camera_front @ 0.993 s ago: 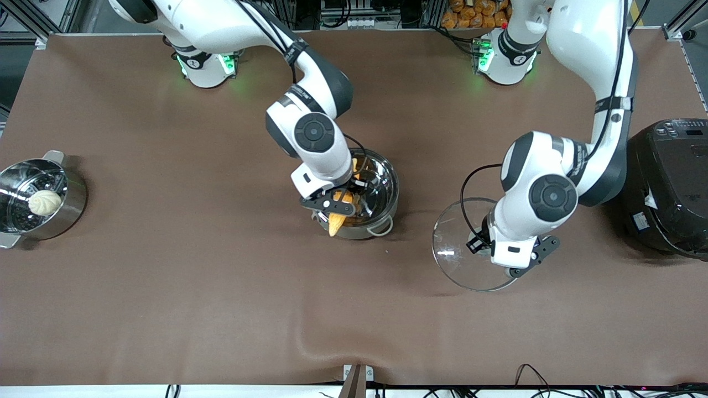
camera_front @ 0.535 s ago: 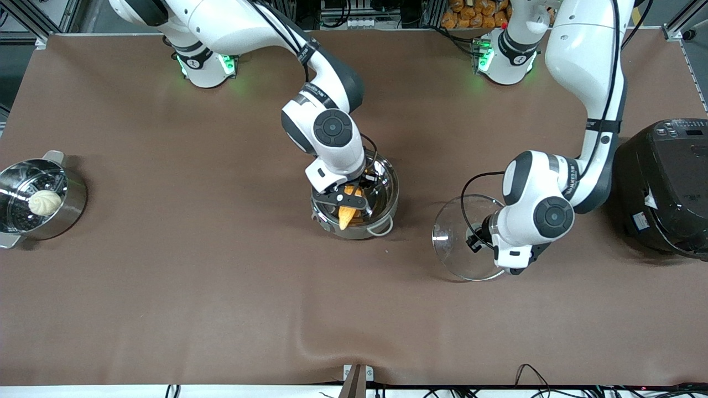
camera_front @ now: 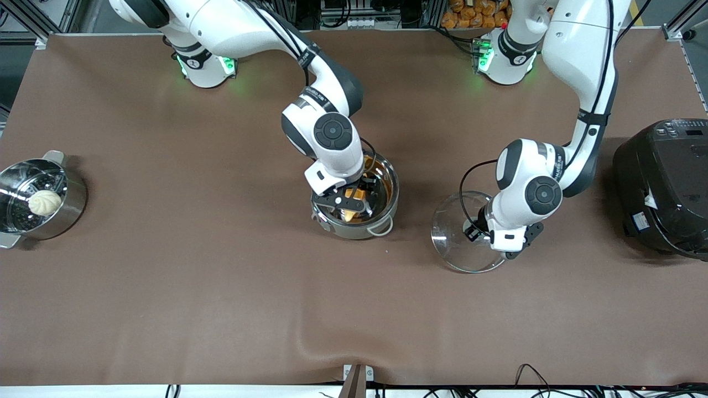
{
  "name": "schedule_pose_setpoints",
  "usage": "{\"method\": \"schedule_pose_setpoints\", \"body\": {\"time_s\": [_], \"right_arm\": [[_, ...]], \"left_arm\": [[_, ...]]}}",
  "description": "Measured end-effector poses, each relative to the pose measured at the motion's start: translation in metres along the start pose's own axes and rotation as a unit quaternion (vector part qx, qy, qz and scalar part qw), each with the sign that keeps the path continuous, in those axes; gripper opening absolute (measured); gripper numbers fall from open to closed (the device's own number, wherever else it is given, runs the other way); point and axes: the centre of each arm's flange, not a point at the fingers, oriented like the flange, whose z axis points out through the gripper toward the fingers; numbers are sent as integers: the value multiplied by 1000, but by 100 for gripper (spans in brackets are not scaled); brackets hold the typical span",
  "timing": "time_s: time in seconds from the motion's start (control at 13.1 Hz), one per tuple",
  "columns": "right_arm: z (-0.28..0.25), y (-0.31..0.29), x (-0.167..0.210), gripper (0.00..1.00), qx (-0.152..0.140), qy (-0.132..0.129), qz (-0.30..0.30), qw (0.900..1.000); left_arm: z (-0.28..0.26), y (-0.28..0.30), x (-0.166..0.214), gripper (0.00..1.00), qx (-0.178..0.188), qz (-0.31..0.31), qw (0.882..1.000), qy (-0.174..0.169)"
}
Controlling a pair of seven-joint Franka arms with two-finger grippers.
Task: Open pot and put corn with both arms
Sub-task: 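Lower the corn into the pot and open the right gripper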
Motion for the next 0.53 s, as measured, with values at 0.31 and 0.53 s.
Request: {"method": "schedule_pose_setpoints", "body": {"time_s": [0.31,0.53], "right_arm": [[-28,12,27,100,19,6,15,1000],[-94,58,61,100,0,0,-19,1000]], "left_arm": [[11,-5,-4,50,9,1,1000,-5],[14,-6,-6,55,10,2,1000,-7]]}}
